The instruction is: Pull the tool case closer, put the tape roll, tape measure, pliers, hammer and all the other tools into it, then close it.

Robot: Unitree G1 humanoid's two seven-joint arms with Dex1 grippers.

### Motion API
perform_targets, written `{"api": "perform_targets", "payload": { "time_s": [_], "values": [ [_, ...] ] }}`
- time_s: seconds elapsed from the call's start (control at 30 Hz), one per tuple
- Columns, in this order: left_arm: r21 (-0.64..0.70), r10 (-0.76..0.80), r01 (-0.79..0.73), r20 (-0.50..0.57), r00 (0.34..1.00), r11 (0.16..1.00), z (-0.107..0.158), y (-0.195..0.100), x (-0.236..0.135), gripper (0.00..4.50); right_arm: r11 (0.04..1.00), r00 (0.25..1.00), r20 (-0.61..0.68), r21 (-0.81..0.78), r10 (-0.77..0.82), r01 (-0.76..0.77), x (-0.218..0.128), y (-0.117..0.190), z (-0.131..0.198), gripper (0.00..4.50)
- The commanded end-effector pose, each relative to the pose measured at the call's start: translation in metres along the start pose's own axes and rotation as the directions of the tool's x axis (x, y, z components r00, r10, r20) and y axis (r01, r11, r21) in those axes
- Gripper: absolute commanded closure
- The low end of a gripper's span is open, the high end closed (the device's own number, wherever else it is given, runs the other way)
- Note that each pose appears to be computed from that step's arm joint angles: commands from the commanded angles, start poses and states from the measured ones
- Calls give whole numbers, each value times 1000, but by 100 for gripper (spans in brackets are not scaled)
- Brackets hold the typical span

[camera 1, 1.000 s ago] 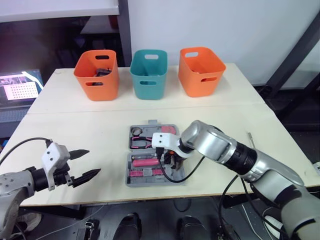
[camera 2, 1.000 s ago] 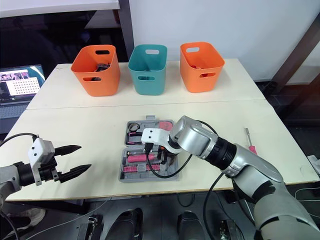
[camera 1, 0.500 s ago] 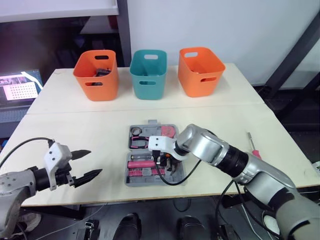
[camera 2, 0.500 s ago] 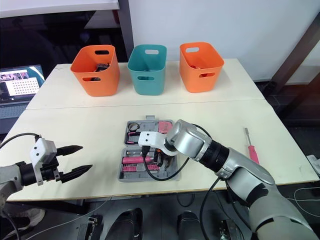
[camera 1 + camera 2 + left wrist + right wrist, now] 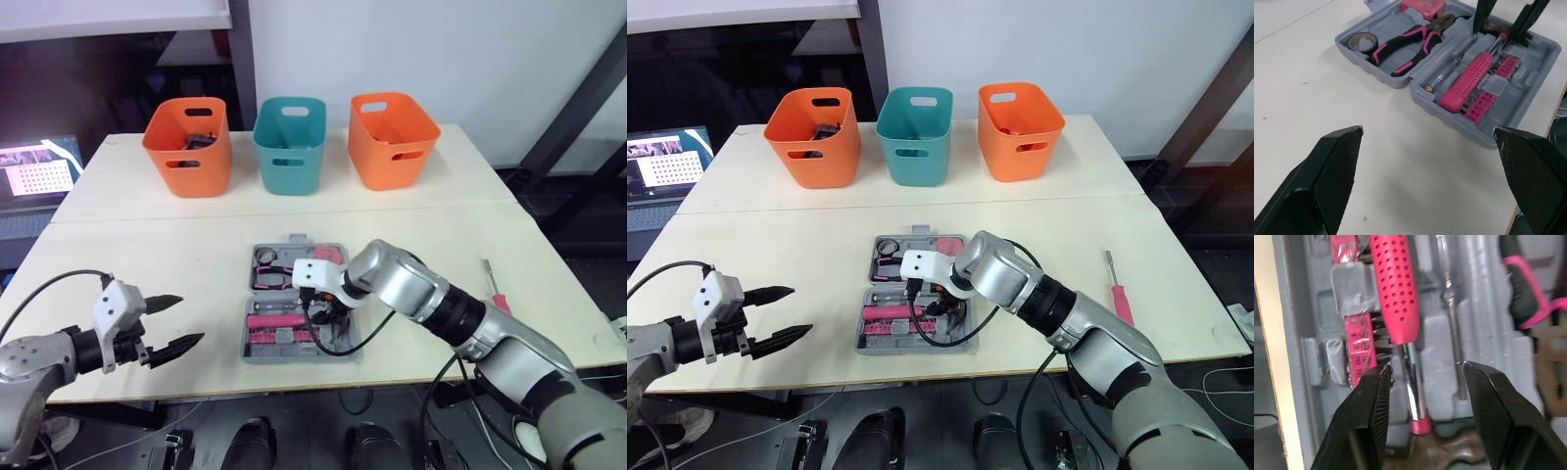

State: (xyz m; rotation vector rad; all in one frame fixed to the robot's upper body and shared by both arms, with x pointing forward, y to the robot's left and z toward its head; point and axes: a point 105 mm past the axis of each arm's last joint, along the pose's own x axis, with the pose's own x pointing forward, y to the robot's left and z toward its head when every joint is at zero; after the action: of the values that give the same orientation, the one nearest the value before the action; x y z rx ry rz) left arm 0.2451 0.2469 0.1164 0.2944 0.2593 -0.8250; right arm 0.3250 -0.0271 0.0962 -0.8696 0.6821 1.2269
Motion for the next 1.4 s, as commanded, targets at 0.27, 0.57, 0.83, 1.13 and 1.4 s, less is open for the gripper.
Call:
{"api": "perform_targets", "payload": {
  "time_s": [0.27,0.57,0.83,1.13,1.4],
  "values": [
    [16,-15,15,13,1000,1000,2,1,2,0,995,873,478,31,-98,95,-55,9,31,230],
    [39,-47,46,29,998,998,6,2,9,0,989,875,460,78,-150,129,-13,4,18,446],
    [49,-46,46,16,999,998,5,5,8,0,992,896,428,91,-119,88,14,10,9,446],
    [51,-36,36,5,999,998,3,7,3,0,996,894,444,90,-62,24,23,23,7,446],
    [63,-39,39,0,999,997,4,7,4,0,990,925,370,133,-86,39,42,18,-11,446]
  ]
}}
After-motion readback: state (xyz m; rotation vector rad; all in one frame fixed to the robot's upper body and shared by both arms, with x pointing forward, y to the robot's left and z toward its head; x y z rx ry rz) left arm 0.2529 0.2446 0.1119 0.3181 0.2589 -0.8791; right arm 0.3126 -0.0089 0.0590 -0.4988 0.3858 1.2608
